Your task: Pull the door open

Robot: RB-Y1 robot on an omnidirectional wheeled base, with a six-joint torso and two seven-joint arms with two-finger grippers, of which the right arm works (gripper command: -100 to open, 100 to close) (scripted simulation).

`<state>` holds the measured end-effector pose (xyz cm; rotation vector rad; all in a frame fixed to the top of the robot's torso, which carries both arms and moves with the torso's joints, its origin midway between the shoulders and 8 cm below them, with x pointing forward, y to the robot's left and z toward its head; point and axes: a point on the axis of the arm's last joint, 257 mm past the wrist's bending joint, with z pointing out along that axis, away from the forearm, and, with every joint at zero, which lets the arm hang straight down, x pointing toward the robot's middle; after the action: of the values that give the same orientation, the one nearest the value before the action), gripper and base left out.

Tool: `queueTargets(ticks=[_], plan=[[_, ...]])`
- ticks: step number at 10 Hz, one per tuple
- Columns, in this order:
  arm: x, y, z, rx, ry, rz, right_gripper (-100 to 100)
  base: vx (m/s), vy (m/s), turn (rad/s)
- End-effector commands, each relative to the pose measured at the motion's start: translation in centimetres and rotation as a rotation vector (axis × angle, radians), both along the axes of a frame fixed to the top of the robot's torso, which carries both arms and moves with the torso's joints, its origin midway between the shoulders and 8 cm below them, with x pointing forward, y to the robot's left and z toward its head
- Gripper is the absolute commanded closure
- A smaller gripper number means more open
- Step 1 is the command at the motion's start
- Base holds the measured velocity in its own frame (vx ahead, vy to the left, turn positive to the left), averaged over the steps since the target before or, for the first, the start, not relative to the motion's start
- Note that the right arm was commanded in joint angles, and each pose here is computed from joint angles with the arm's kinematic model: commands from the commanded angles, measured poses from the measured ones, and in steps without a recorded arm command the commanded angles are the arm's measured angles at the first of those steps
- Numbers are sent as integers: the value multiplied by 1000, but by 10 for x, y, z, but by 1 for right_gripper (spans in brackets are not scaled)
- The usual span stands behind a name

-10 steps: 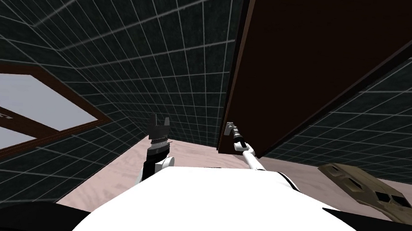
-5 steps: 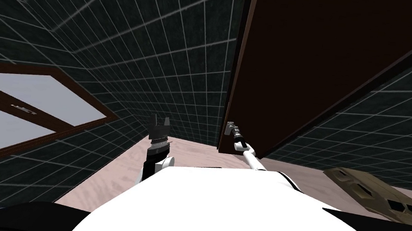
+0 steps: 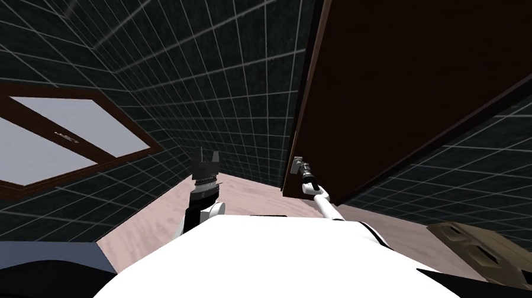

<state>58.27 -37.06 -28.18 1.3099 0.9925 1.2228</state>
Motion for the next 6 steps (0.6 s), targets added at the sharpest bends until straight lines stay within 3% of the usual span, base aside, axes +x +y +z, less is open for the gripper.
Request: queueTargets(ticks=[1, 4, 6], plan=[[7, 14, 4, 90, -27, 16, 100, -87, -48, 134], [7, 11, 4, 171, -38, 12, 100, -57, -29, 70], [7, 7, 3, 288, -53, 2, 100, -60, -38, 90]])
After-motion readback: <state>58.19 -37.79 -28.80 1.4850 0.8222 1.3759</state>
